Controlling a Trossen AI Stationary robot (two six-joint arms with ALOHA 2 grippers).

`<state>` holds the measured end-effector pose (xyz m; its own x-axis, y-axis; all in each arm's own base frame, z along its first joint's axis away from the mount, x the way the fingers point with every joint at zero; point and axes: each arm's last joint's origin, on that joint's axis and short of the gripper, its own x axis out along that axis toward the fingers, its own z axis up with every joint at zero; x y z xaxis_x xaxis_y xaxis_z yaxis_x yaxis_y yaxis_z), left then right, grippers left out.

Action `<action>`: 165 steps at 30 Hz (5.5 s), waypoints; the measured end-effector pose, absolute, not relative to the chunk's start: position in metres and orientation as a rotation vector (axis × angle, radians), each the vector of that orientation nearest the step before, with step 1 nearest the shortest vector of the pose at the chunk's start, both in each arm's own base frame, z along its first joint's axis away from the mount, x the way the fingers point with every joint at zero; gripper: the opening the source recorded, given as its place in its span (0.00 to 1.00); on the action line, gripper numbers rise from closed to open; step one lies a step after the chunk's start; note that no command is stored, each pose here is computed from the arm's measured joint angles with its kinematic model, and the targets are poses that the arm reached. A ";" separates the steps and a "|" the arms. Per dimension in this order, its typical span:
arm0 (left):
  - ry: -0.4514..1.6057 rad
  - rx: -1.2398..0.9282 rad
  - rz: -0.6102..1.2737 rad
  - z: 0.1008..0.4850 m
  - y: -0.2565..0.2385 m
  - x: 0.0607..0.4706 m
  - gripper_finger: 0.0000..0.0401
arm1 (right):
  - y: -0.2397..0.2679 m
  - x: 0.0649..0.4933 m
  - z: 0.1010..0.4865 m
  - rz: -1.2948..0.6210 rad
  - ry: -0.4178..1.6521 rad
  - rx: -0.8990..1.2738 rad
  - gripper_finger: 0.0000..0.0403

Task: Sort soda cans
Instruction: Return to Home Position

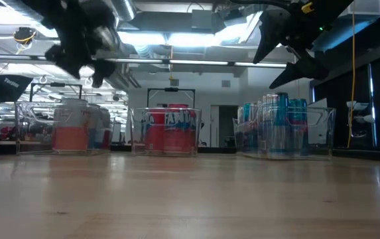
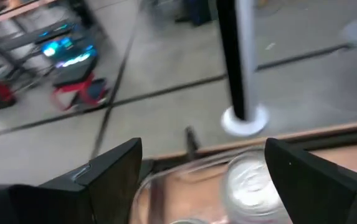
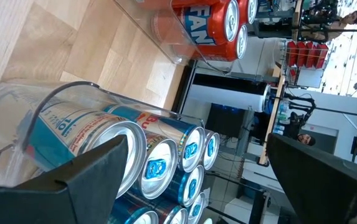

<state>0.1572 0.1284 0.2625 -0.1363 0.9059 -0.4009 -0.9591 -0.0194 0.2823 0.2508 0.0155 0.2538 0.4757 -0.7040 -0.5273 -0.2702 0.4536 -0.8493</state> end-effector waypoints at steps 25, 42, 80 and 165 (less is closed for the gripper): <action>0.361 -0.085 0.274 0.312 -0.002 0.192 0.82 | 0.016 0.252 0.254 -0.315 1.069 -1.095 0.94; 0.365 -0.007 0.168 0.291 -0.021 0.196 0.82 | 0.023 0.276 0.276 -0.235 0.776 -1.220 0.94; 0.070 -0.020 0.044 0.182 -0.033 0.167 0.82 | -0.003 0.133 0.188 -0.082 0.248 -1.099 0.94; -0.034 -0.022 0.047 0.169 -0.004 0.097 0.82 | 0.001 0.098 0.168 -0.030 -0.018 -1.131 0.94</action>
<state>0.0972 -0.0038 0.1691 0.9983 0.0473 0.0339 -0.0466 0.9986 -0.0232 0.0976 0.0009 0.1683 0.9995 -0.0146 0.0294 0.0329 0.4253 -0.9045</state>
